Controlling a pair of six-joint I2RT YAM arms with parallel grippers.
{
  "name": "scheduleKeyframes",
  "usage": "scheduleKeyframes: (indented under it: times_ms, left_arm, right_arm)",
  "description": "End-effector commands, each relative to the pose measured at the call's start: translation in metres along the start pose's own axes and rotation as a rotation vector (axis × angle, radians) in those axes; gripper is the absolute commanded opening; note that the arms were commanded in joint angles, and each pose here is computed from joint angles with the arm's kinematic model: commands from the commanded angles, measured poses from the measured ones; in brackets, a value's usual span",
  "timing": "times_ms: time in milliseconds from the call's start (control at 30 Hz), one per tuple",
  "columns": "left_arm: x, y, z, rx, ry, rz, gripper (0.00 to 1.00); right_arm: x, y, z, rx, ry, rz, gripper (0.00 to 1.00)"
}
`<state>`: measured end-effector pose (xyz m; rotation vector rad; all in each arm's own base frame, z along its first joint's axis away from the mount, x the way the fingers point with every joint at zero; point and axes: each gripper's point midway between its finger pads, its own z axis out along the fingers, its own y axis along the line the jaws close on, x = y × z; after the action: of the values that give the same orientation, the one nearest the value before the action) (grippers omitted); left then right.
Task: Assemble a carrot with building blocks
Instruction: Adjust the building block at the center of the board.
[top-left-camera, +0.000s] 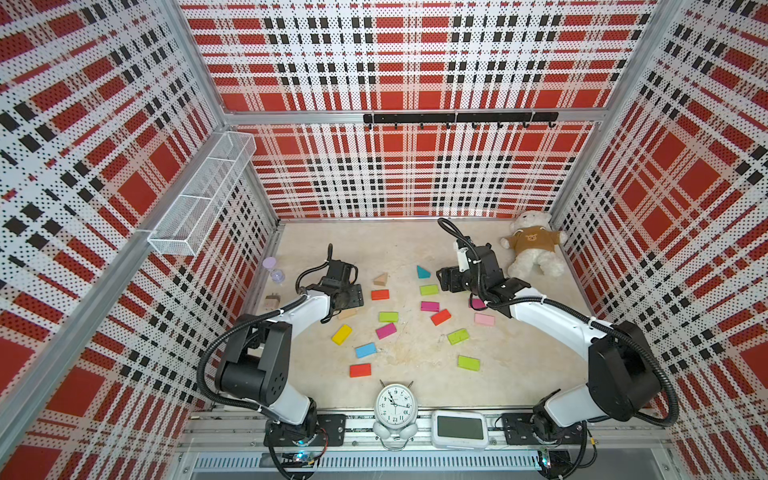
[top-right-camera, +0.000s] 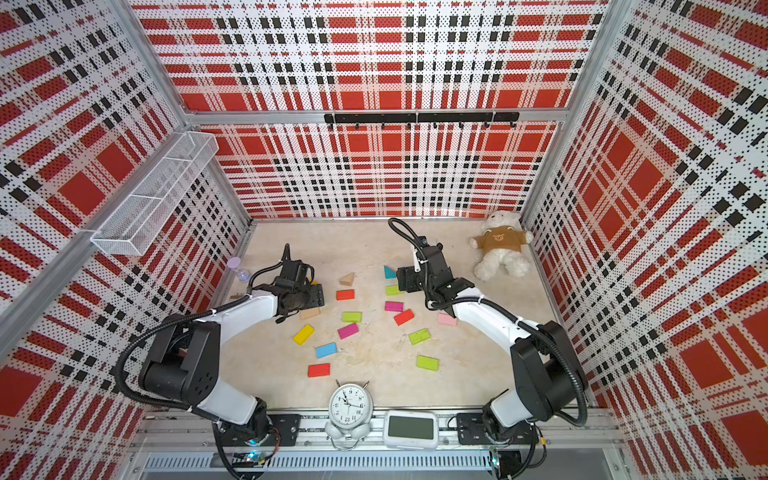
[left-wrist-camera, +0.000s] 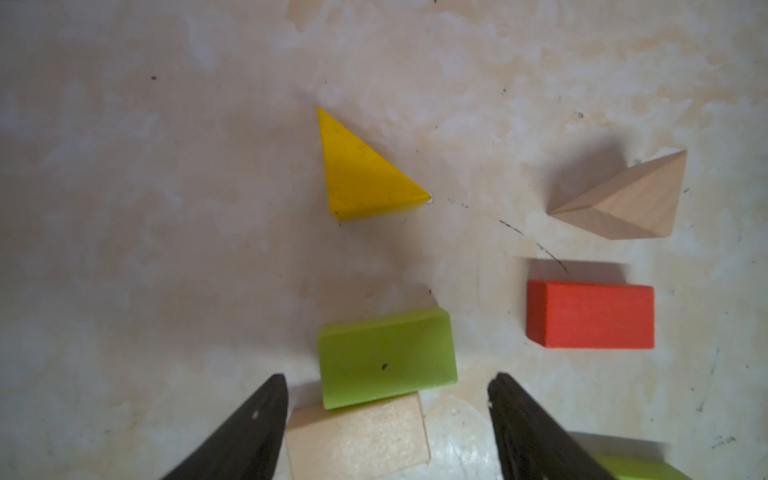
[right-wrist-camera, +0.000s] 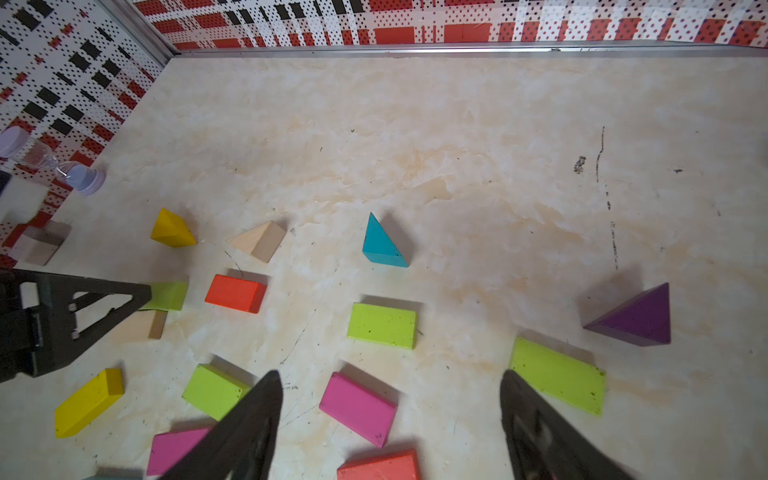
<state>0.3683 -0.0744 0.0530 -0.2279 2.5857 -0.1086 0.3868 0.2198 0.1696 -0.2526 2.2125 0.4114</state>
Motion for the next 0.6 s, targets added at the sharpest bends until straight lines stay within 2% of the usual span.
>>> scheduleKeyframes:
  times_ms: [0,133,567]
  left_arm:
    - [-0.003,-0.003,0.004,0.006,0.024,0.000,0.79]
    - [-0.002,-0.003,0.012,-0.010,0.051,0.004,0.86]
    - [0.006,0.001,0.024,-0.059,0.131,0.046,0.80]
  right_arm:
    - [-0.010,0.008,0.002,-0.019,-0.022,0.011,0.84]
    - [-0.009,0.008,0.006,-0.019,-0.013,0.011,0.86]
    - [-0.005,0.006,0.014,-0.006,0.010,0.016,0.87]
